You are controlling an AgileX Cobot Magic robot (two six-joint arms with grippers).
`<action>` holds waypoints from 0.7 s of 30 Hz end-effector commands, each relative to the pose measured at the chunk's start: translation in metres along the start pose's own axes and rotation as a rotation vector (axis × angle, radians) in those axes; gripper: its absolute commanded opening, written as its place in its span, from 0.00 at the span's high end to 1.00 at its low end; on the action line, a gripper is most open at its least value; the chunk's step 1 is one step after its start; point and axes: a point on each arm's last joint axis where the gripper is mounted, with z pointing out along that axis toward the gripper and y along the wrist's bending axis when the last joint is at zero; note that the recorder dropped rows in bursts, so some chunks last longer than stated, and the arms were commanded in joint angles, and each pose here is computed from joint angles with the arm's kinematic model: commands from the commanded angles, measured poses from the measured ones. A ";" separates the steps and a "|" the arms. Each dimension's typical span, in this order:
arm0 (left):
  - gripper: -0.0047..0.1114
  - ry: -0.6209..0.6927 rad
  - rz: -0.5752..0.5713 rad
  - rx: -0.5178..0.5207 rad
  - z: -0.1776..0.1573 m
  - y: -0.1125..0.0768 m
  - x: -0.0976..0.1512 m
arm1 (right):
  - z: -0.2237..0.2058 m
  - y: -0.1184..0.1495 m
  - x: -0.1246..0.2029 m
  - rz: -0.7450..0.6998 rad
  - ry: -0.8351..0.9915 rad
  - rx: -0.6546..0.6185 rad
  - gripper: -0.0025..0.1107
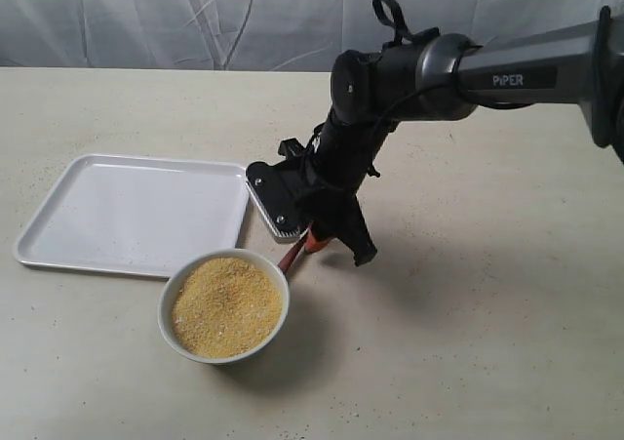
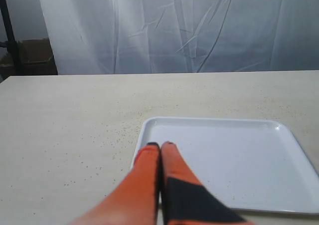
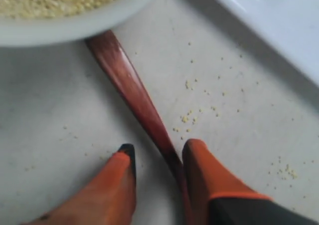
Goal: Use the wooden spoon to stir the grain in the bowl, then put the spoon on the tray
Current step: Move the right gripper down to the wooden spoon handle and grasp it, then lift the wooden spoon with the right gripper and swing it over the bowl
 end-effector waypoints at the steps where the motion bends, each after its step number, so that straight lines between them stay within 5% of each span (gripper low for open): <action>1: 0.96 -0.013 0.000 0.000 0.000 0.000 0.000 | 0.012 -0.003 0.005 -0.020 0.025 0.018 0.70; 5: 0.96 -0.013 0.000 0.000 0.000 0.000 0.000 | 0.021 -0.001 0.007 -0.016 0.026 0.004 0.77; 9: 0.96 -0.013 0.000 0.000 0.000 0.000 0.000 | 0.019 -0.002 0.006 -0.002 0.026 0.006 0.98; 14: 0.96 -0.013 0.000 0.000 0.000 0.000 0.000 | -0.012 -0.013 0.009 0.128 0.116 0.138 0.99; 18: 0.96 -0.013 0.000 0.000 0.000 0.000 0.000 | -0.050 -0.023 0.011 0.391 0.192 0.281 0.99; 21: 0.96 -0.013 0.000 0.000 0.000 0.000 0.000 | -0.081 -0.036 -0.002 0.762 0.053 0.402 0.99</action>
